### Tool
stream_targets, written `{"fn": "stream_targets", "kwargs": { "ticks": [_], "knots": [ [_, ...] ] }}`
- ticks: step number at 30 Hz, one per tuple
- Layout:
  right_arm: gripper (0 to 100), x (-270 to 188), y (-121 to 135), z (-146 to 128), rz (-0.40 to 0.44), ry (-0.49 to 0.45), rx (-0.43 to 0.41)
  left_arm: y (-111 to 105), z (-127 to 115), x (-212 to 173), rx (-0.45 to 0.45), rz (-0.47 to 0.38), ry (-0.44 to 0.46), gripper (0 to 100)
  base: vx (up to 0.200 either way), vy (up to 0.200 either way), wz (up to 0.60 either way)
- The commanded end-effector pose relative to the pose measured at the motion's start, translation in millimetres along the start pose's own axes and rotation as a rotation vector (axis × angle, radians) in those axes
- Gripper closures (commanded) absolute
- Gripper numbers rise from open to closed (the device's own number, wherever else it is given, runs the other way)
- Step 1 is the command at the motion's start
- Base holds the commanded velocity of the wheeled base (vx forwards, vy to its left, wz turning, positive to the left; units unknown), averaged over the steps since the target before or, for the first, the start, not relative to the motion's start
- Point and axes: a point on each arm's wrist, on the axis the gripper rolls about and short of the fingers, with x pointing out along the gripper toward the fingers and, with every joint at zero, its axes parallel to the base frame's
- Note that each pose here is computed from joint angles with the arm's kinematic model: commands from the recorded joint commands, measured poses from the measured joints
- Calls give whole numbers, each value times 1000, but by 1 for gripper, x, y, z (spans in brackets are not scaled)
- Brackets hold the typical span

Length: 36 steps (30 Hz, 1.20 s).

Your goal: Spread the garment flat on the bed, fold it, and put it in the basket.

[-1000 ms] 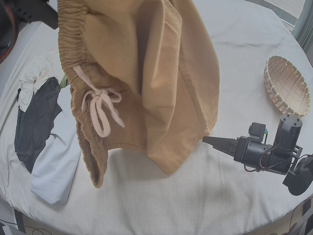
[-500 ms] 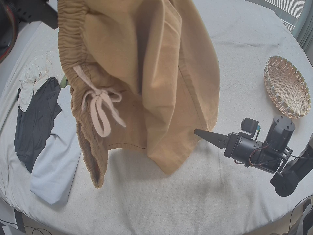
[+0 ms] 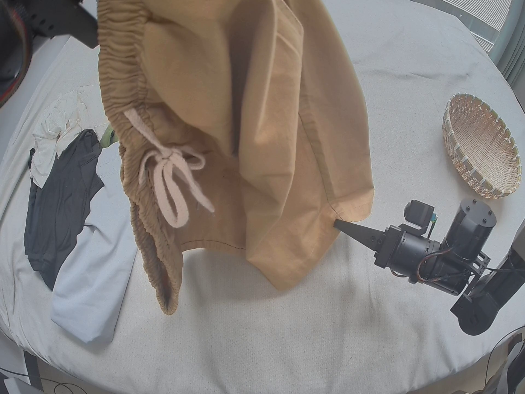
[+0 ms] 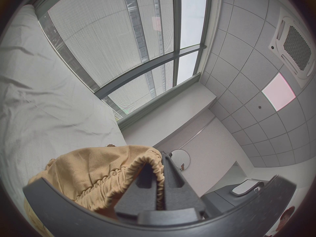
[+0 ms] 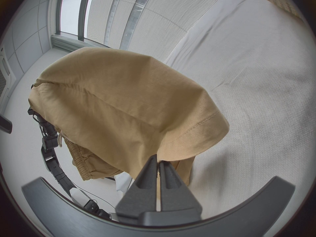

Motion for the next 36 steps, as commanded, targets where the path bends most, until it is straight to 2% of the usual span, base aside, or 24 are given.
{"fn": "stream_targets", "kwargs": {
  "ticks": [1,6,9,11,12,14,15,21,22,23,26,30,33,34,36],
  "knots": [
    [100,-25,15,7,20,-49,-22,0,2,-1,3,2,-7,100,0,0,0],
    [100,-59,37,19,54,-120,-26,-4,8,-1,17,-9,-25,100,0,0,0],
    [100,-79,52,31,85,-194,-33,-4,8,-1,17,-3,-30,100,0,0,0],
    [100,-79,52,31,85,-194,-33,-4,8,-1,17,-3,-30,100,0,0,0],
    [100,-98,64,47,102,-283,-33,-7,9,-6,15,7,-34,100,0,0,0],
    [100,-104,68,52,103,-306,-32,-8,9,-6,15,11,-37,100,0,0,0],
    [100,-115,79,61,110,-342,-37,-7,10,-6,18,19,-44,100,0,0,0],
    [100,-149,119,85,120,-387,-64,-1,13,-11,10,74,-40,100,0,0,0],
    [100,-149,119,85,120,-387,-64,-1,13,-11,10,74,-40,100,0,0,0],
    [100,-161,133,90,126,-392,-69,2,11,-14,-10,113,-11,100,0,0,0],
    [100,-174,147,93,116,-377,-62,0,9,-25,-38,170,21,100,0,0,0],
    [100,-176,141,94,50,-381,-57,5,-1,-40,-78,293,48,100,0,0,0],
    [100,-170,125,90,-28,-358,-27,15,-15,-47,-107,365,67,100,0,0,0],
    [100,-170,125,90,-28,-358,-27,15,-15,-47,-107,365,67,100,0,0,0],
    [100,-155,95,81,-146,-291,14,33,-33,-57,-163,464,85,100,0,0,0]
  ]
}}
